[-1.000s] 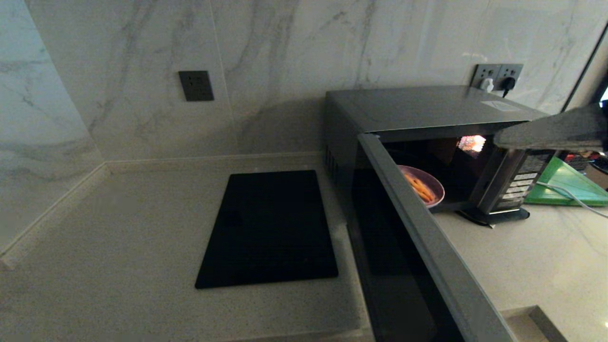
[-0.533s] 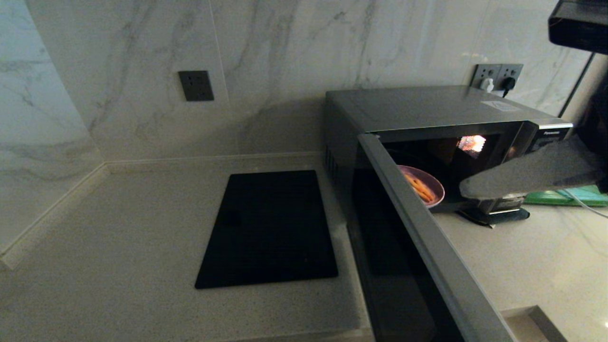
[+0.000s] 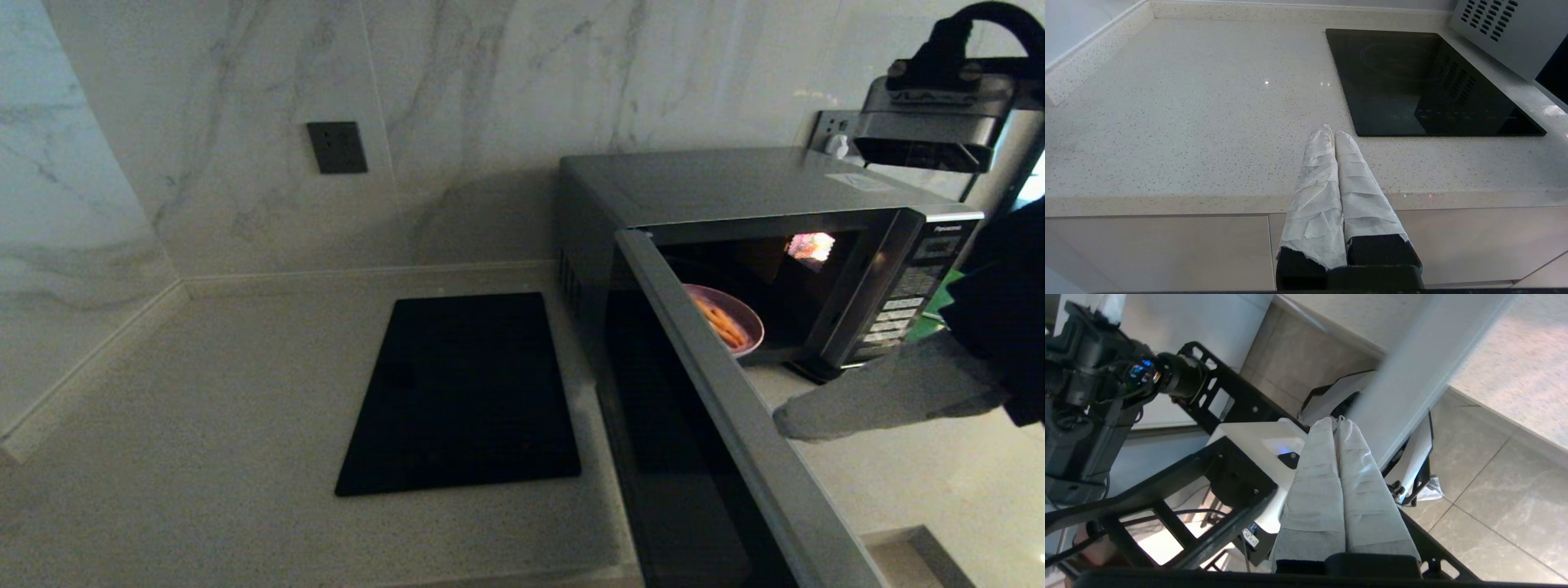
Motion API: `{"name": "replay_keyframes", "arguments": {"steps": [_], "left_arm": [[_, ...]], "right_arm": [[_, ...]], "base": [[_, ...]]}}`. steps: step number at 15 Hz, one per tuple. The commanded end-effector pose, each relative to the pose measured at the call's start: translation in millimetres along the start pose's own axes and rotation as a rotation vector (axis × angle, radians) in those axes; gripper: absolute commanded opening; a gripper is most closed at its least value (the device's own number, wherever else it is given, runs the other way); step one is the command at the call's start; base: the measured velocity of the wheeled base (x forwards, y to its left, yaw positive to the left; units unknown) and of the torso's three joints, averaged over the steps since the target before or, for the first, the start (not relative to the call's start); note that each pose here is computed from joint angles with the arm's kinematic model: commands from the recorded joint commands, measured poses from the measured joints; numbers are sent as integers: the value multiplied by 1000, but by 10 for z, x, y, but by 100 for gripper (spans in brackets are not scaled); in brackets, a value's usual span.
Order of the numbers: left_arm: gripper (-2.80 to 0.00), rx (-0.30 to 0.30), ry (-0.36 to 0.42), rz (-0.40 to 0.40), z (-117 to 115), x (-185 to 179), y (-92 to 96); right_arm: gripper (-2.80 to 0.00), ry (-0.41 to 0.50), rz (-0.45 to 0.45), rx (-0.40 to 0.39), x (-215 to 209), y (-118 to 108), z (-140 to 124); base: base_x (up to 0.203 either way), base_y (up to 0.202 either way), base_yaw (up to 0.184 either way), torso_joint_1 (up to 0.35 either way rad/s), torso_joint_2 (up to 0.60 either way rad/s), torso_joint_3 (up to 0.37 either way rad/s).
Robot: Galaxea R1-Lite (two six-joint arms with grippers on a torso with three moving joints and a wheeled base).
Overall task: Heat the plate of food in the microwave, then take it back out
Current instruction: Close the microwave oven
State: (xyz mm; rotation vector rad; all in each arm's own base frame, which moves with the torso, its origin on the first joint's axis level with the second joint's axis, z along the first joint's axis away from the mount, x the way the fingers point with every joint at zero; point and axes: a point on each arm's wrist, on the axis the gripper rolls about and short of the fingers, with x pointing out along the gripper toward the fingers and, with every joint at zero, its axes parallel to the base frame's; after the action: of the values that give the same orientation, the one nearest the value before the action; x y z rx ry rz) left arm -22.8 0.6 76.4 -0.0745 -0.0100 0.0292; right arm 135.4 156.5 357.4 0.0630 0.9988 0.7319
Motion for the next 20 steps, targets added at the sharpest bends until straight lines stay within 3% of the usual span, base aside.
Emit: {"name": "replay_keyframes", "arguments": {"steps": [1,10,15,18,20], "left_arm": [[-280,-1,1,1,1,1,0],[-280,-1,1,1,1,1,0],[-280,-1,1,1,1,1,0],[-280,-1,1,1,1,1,0],[-280,-1,1,1,1,1,0]], "right_arm": [[-280,49,2,-15,165,65,36],[-280,123,-31,-22,461,118,81],[-280,65,-193,99,520,70,103],[-280,34,-292,111,550,15,102],[-280,25,-313,131,552,-11,109]], "base": [[0,0,0,0,0,0],[0,0,0,0,0,0],[0,0,0,0,0,0],[0,0,0,0,0,0],[0,0,0,0,0,0]]}}
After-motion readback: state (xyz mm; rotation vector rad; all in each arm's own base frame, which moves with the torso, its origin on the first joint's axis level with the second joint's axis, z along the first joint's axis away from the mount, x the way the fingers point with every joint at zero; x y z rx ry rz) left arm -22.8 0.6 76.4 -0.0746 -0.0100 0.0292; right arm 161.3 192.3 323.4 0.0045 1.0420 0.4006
